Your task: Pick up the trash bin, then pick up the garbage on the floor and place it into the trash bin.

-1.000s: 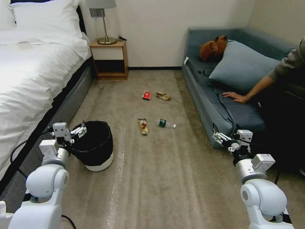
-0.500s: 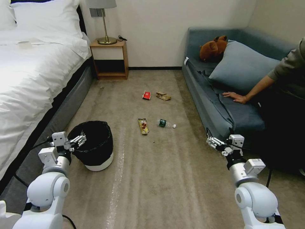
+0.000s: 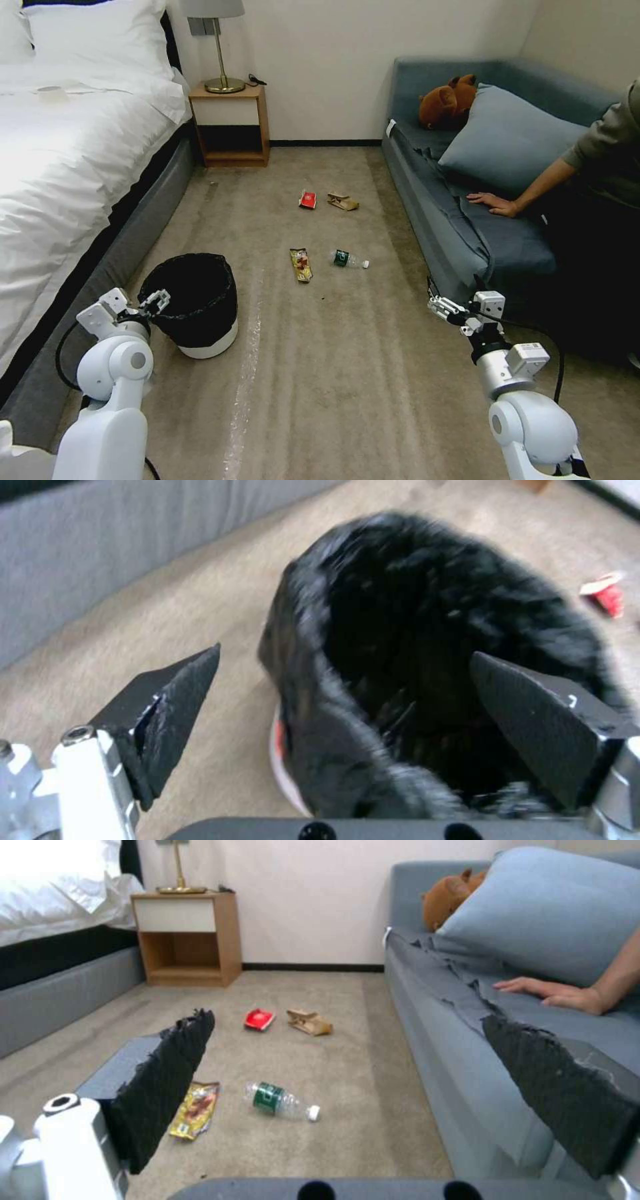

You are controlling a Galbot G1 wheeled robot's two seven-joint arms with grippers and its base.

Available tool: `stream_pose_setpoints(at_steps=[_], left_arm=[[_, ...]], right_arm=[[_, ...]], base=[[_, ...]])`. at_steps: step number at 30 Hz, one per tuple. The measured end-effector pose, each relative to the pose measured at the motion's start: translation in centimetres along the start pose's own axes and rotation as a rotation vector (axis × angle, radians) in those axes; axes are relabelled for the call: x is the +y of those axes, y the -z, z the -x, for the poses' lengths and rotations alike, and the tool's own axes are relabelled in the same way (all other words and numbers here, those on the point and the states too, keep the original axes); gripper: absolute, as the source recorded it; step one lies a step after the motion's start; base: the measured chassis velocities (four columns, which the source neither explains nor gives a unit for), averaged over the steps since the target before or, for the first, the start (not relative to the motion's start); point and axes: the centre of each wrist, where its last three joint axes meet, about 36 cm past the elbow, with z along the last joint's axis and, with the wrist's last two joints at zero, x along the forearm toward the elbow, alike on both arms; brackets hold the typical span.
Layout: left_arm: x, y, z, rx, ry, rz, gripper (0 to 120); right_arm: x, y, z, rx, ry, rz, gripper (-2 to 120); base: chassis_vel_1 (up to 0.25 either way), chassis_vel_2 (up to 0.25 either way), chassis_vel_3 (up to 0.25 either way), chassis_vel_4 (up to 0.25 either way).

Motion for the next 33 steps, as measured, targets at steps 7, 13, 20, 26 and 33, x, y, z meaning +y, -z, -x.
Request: stream_pose_setpoints(at_steps=[7, 13, 20, 26, 33], left_arm=[[0.3, -0.7, 2.7, 0.038, 0.038, -0.038, 100], [-0.2, -0.5, 5.0, 0.043, 0.02, -0.073, 100], [-0.8, -0.6, 6.6, 0.062, 0.023, -0.084, 100], [-0.9, -1.3, 8.4, 0.079, 0.027, -0.109, 100], [-0.7, -1.5, 9.7, 0.089, 0.04, -0.125, 79]], right_arm=[[0.4, 0.2, -0.3, 0.008, 0.02, 0.008, 100], [0.6, 0.1, -0.8, 0.016, 0.03, 0.009, 100], [1.3, -0.2, -1.1, 0.025, 0.039, 0.015, 100], [1.4, -0.3, -1.3, 0.019, 0.047, 0.007, 100], [1.4, -1.1, -1.4, 0.022, 0.048, 0.001, 100]], base=[[0.0, 0.0, 0.0, 0.0], [0.0, 0.0, 0.0, 0.0], [0.0, 0.0, 0.0, 0.0], [0.0, 0.0, 0.0, 0.0], [0.0, 0.0, 0.0, 0.0]])
